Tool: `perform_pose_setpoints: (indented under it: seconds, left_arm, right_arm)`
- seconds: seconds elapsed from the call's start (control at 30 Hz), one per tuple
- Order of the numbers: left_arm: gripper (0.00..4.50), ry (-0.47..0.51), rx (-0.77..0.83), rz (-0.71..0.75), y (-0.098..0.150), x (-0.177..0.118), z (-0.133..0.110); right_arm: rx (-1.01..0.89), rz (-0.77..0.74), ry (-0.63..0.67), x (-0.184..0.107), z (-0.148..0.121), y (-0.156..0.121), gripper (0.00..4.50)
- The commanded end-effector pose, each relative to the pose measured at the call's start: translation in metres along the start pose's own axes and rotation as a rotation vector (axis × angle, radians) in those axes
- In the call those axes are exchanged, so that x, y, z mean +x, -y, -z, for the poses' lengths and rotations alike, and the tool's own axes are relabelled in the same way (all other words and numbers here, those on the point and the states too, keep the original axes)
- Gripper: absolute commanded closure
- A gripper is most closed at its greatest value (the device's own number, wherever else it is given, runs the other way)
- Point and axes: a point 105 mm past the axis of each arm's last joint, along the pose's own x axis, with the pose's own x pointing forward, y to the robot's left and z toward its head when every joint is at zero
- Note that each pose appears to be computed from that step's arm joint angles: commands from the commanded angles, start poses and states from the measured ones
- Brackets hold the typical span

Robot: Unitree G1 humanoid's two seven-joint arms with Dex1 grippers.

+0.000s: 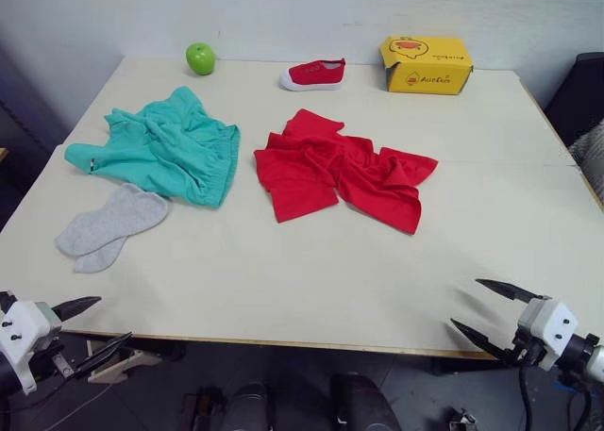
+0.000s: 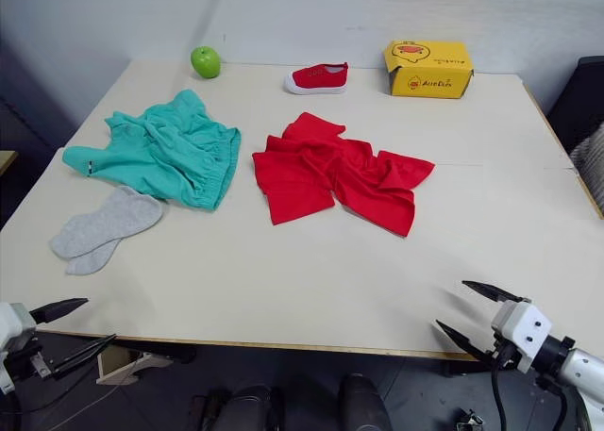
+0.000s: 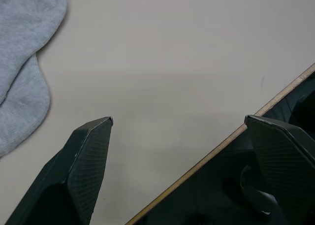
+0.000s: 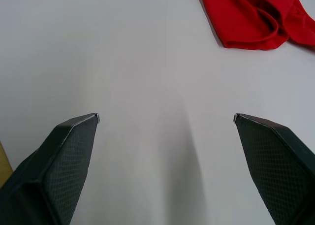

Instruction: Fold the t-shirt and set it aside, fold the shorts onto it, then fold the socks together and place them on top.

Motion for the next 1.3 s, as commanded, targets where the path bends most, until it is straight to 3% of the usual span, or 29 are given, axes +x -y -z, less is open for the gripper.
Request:
perform_pose_setpoints:
  seconds: [0.03,0.17,0.3,0.4,0.5,0.67,0.8,0.87,1.3]
  left_arm:
    - [0.0,0.022,0.046,-0.001,-0.002,0.001,-0.01]
    - [0.0,0.07,0.026,0.036,0.001,0.014,-0.027]
    - [0.0,0.174,-0.005,0.17,0.006,0.048,-0.084]
    - [0.0,0.234,0.084,0.209,0.007,0.074,-0.117]
    - [0.0,0.206,0.204,0.262,0.012,0.108,-0.133]
    - [0.0,0.124,0.404,0.285,0.012,0.171,-0.139]
    - [0.0,0.14,0.354,0.239,0.008,0.214,-0.151]
    - [0.0,0.112,0.407,0.254,0.01,0.232,-0.146]
    - [0.0,0.102,0.587,0.331,0.03,0.281,-0.154]
  right_arm:
    - [-0.037,0.021,0.015,-0.004,-0.007,0.006,0.02]
    - [-0.034,0.031,0.04,0.001,-0.014,0.009,0.02]
    - [-0.103,-0.017,0.116,0.025,-0.042,0.022,0.02]
    - [-0.134,-0.066,0.102,0.045,-0.053,0.032,0.02]
    - [-0.156,-0.099,0.069,0.071,-0.061,0.042,0.02]
    - [-0.213,-0.121,-0.019,0.114,-0.066,0.053,0.02]
    - [-0.336,-0.059,-0.062,0.139,-0.07,0.067,0.02]
    - [-0.37,-0.06,-0.092,0.148,-0.066,0.065,0.02]
    - [-0.27,0.026,-0.235,0.149,-0.042,0.079,0.02]
